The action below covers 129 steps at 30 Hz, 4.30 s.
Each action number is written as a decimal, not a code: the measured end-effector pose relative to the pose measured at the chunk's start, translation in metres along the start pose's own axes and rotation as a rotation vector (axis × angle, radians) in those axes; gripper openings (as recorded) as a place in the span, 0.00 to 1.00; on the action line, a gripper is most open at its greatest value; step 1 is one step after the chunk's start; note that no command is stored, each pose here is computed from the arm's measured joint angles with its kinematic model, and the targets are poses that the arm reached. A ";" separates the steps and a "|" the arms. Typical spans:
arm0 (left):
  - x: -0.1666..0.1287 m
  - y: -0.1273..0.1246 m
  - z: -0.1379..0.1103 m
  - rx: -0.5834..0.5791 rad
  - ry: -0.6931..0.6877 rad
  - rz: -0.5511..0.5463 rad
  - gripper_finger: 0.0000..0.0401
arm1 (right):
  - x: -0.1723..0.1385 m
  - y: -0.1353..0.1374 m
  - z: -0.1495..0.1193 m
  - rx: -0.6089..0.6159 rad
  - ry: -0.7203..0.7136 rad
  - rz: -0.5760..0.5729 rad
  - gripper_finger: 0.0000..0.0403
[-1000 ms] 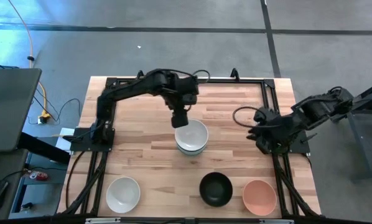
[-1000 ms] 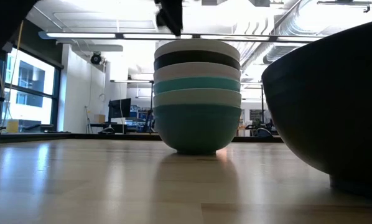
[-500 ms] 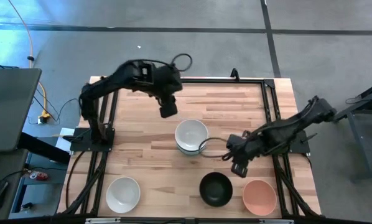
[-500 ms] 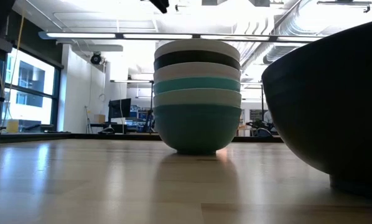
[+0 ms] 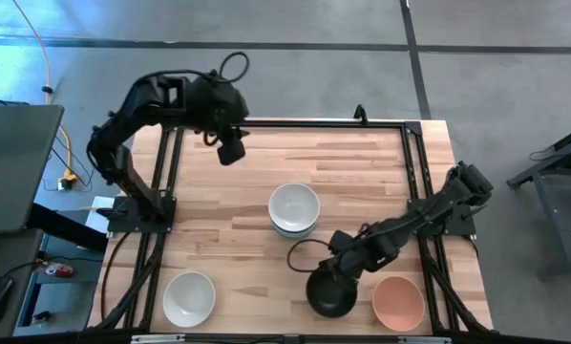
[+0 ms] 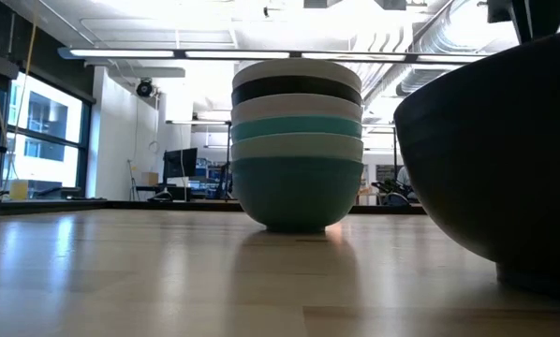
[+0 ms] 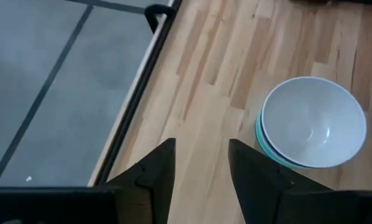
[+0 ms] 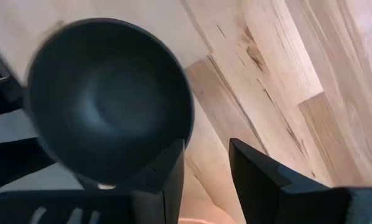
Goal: Nest bowls inside each other
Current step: Stack the black bowl on the white bowl
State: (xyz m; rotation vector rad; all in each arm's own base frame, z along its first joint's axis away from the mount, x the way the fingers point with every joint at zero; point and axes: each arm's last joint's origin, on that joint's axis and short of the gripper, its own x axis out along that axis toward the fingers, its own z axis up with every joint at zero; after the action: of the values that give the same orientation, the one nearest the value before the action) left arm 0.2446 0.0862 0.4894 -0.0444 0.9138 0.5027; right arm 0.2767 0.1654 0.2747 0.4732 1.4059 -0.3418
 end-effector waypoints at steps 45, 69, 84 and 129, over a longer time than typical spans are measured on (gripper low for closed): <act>-0.015 -0.006 -0.005 0.042 -0.037 -0.102 0.34 | 0.065 0.022 0.006 0.104 0.114 -0.107 0.01; -0.015 -0.006 -0.005 0.050 -0.037 -0.102 0.34 | 0.080 0.029 0.007 0.118 0.138 -0.096 0.16; -0.015 -0.006 -0.005 0.050 -0.037 -0.102 0.34 | 0.078 0.027 0.006 0.102 0.148 -0.115 0.23; -0.015 -0.004 -0.005 0.152 -0.041 -0.093 0.34 | -0.041 -0.026 0.006 0.193 0.047 0.167 0.00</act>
State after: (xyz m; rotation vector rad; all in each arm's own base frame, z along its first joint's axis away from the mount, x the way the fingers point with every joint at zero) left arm 0.2349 0.0758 0.4967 0.0608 0.9030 0.3463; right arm 0.2635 0.1381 0.3131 0.7569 1.3746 -0.3335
